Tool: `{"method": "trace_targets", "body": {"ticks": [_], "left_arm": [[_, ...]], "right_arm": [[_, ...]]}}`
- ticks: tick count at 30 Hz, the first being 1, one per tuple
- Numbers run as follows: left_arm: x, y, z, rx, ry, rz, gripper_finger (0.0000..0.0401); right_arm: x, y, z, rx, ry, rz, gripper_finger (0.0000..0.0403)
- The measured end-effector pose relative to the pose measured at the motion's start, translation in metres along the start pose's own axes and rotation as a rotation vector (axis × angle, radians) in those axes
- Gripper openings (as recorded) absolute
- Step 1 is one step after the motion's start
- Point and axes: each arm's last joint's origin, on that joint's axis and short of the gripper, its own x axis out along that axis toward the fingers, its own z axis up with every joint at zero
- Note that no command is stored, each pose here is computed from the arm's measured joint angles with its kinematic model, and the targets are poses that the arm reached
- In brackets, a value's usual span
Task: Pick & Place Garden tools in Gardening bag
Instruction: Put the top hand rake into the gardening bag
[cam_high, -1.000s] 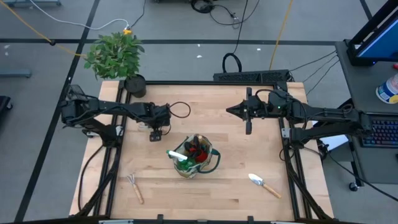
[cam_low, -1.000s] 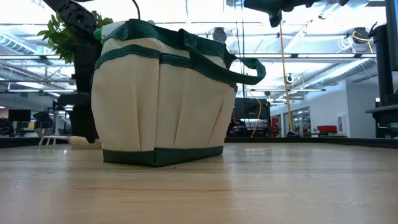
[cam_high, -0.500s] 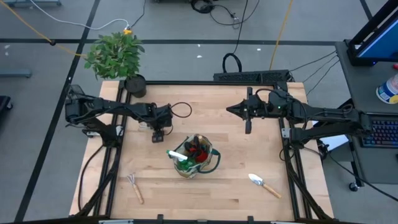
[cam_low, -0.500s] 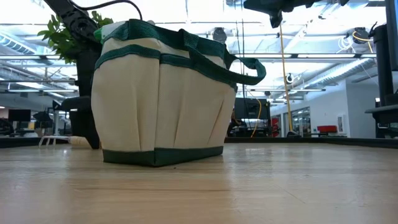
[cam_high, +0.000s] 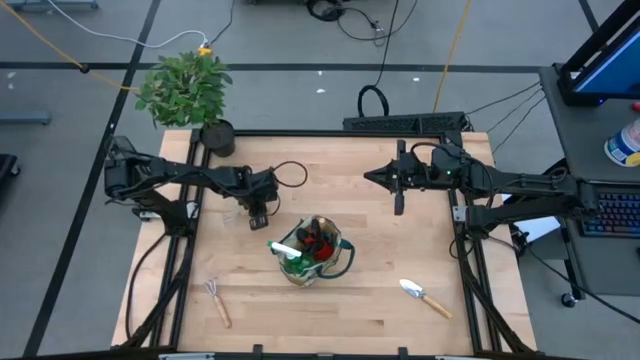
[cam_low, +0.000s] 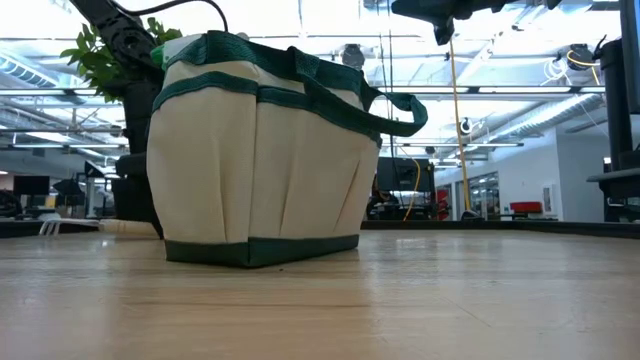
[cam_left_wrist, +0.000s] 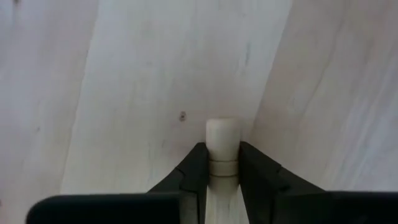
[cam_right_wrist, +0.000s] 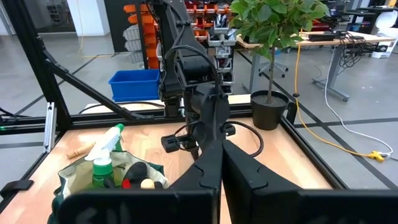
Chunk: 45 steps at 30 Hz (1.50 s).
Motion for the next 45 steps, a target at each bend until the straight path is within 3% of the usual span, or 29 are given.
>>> {"method": "trace_targets", "body": {"ticks": [9, 17, 24, 32, 36, 41, 45], "left_arm": [[-0.041, 0.002, 0.008, -0.132, -0.133, 0.042, 0.0067], [-0.118, -0.007, 0.019, -0.181, -0.374, 0.073, 0.0067], [-0.174, -0.027, 0.018, -0.173, -0.587, 0.005, 0.0067], [-0.216, -0.053, 0.019, -0.103, -0.828, -0.125, 0.0067], [-0.234, -0.065, 0.022, -0.047, -0.99, -0.183, 0.0067], [-0.249, -0.077, 0.03, 0.021, -1.174, -0.246, 0.0067], [-0.251, -0.089, 0.04, 0.067, -1.255, -0.28, 0.0067]], "right_arm": [[0.0, 0.0, 0.0, -0.001, -0.003, 0.0, 0.0], [0.0, 0.0, 0.0, -0.001, -0.003, 0.0, 0.0], [0.0, 0.0, 0.0, -0.051, 0.003, -0.002, 0.0], [0.0, 0.0, -0.006, -0.085, 0.059, 0.007, 0.0], [-0.002, 0.001, -0.007, -0.078, 0.078, 0.078, 0.0], [-0.009, -0.001, -0.003, -0.009, 0.058, 0.174, 0.0], [-0.02, -0.006, 0.003, 0.029, 0.027, 0.151, 0.0]]}}
